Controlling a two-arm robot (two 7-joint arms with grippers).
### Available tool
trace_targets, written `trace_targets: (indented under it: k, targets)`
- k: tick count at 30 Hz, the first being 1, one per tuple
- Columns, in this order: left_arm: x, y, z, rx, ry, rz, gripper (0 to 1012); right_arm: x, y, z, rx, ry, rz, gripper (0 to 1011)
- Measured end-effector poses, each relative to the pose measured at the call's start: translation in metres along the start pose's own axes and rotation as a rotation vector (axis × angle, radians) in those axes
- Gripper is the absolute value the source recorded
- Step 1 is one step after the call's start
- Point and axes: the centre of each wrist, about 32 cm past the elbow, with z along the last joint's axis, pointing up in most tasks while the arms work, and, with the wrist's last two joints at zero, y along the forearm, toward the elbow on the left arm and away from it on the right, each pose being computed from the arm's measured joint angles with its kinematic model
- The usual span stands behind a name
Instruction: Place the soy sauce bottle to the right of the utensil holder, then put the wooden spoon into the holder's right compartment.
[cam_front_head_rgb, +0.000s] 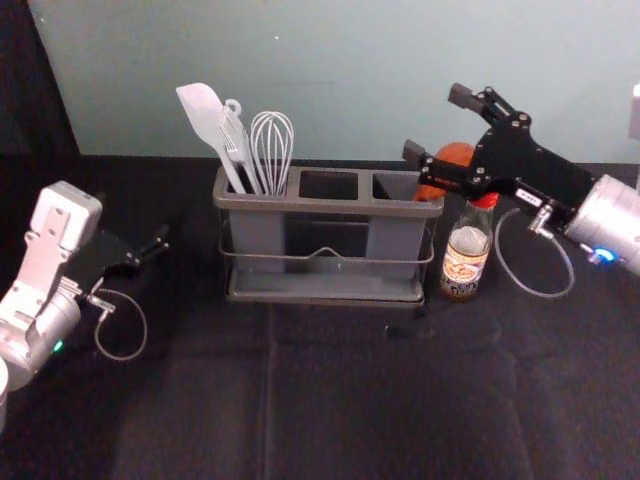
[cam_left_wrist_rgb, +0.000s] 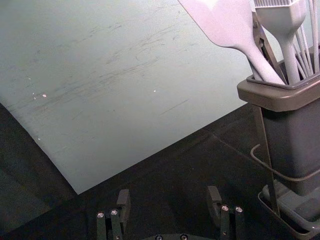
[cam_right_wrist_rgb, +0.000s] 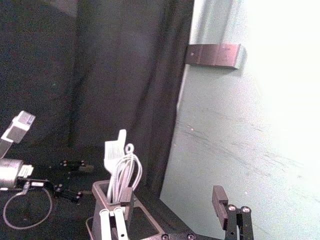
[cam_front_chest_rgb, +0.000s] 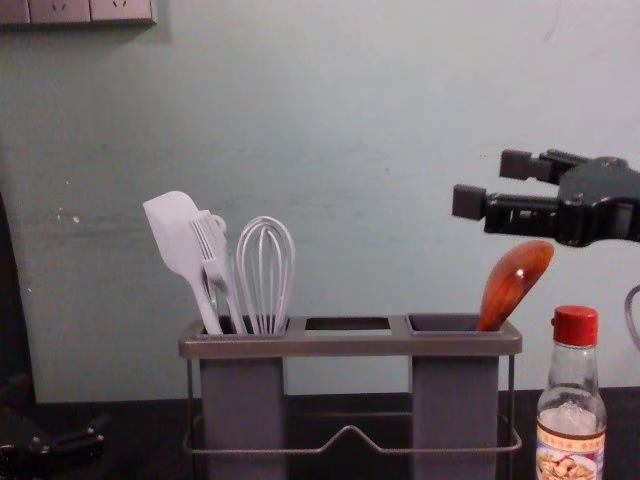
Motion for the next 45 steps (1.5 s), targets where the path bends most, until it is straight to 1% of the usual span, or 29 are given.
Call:
trace_targets:
  k: [3, 4, 5, 7, 8, 10, 11, 14, 15, 17, 18, 19, 20, 21, 22, 24, 25, 28, 29, 31, 33, 35, 36, 41, 45]
  targets:
    - [0.0, 0.0, 0.0, 0.0, 0.0, 0.0, 1005, -0.006, -0.005, 0.009, -0.014, 0.011, -0.037, 1004]
    - [0.0, 0.0, 0.0, 0.0, 0.0, 0.0, 1005, -0.009, -0.008, 0.013, -0.026, 0.019, -0.063, 1004]
    - [0.0, 0.0, 0.0, 0.0, 0.0, 0.0, 1005, -0.009, -0.008, 0.013, -0.026, 0.019, -0.063, 1004]
    - [0.0, 0.0, 0.0, 0.0, 0.0, 0.0, 1005, -0.016, -0.013, 0.019, -0.044, 0.037, -0.106, 1004]
    - [0.0, 0.0, 0.0, 0.0, 0.0, 0.0, 1005, -0.022, -0.017, 0.023, -0.06, 0.053, -0.136, 1004]
    - [0.0001, 0.0, 0.0, 0.0, 0.0, 0.0, 1005, -0.027, -0.021, 0.026, -0.073, 0.069, -0.167, 1004]
    - [0.0, 0.0, 0.0, 0.0, 0.0, 0.0, 1005, -0.033, -0.025, 0.028, -0.088, 0.088, -0.197, 1004]
    - [0.0, 0.0, 0.0, 0.0, 0.0, 0.0, 1005, -0.041, -0.032, 0.029, -0.108, 0.115, -0.241, 1004]
    - [0.0, 0.0, 0.0, 0.0, 0.0, 0.0, 1005, -0.048, -0.036, 0.028, -0.12, 0.136, -0.27, 1004]
    - [0.0, 0.0, 0.0, 0.0, 0.0, 0.0, 1005, -0.055, -0.041, 0.026, -0.128, 0.156, -0.305, 1004]
    - [0.0, 0.0, 0.0, 0.0, 0.0, 0.0, 1005, -0.061, -0.046, 0.023, -0.134, 0.171, -0.334, 1004]
    - [0.0, 0.0, 0.0, 0.0, 0.0, 0.0, 1005, -0.063, -0.048, 0.022, -0.137, 0.178, -0.348, 1004]
    - [0.0, 0.0, 0.0, 0.0, 0.0, 0.0, 1005, -0.068, -0.052, 0.019, -0.14, 0.191, -0.378, 1004]
    - [0.0, 0.0, 0.0, 0.0, 0.0, 0.0, 1005, -0.068, -0.052, 0.019, -0.14, 0.191, -0.378, 1004]
    - [0.0, 0.0, 0.0, 0.0, 0.0, 0.0, 1005, -0.073, -0.056, 0.015, -0.141, 0.201, -0.401, 1004]
    - [0.0, 0.0, 0.0, 0.0, 0.0, 0.0, 1005, -0.078, -0.059, 0.012, -0.141, 0.208, -0.422, 1004]
    - [0.0, 0.0, 0.0, 0.0, 0.0, 0.0, 1005, -0.083, -0.063, 0.008, -0.14, 0.21, -0.441, 1004]
    - [0.0, 0.0, 0.0, 0.0, 0.0, 0.0, 1005, -0.09, -0.069, 0.003, -0.137, 0.207, -0.462, 1004]
    - [0.0, 0.0, 0.0, 0.0, 0.0, 0.0, 1005, -0.095, -0.072, 0.0, -0.134, 0.202, -0.476, 1004]
    - [0.0, 0.0, 0.0, 0.0, 0.0, 0.0, 1005, -0.1, -0.075, -0.004, -0.134, 0.197, -0.491, 1004]
    - [0.0, 0.0, 0.0, 0.0, 0.0, 0.0, 1005, -0.11, -0.079, -0.012, -0.134, 0.184, -0.511, 1004]
    - [0.0, 0.0, 0.0, 0.0, 0.0, 0.0, 1005, -0.114, -0.081, -0.017, -0.136, 0.181, -0.519, 1004]
    - [0.0, 0.0, 0.0, 0.0, 0.0, 0.0, 1005, -0.117, -0.083, -0.023, -0.139, 0.187, -0.527, 1004]
    - [0.0, 0.0, 0.0, 0.0, 0.0, 0.0, 1005, -0.125, -0.086, -0.035, -0.14, 0.208, -0.545, 1004]
    - [0.0, 0.0, 0.0, 0.0, 0.0, 0.0, 1005, -0.129, -0.087, -0.041, -0.147, 0.219, -0.554, 1004]
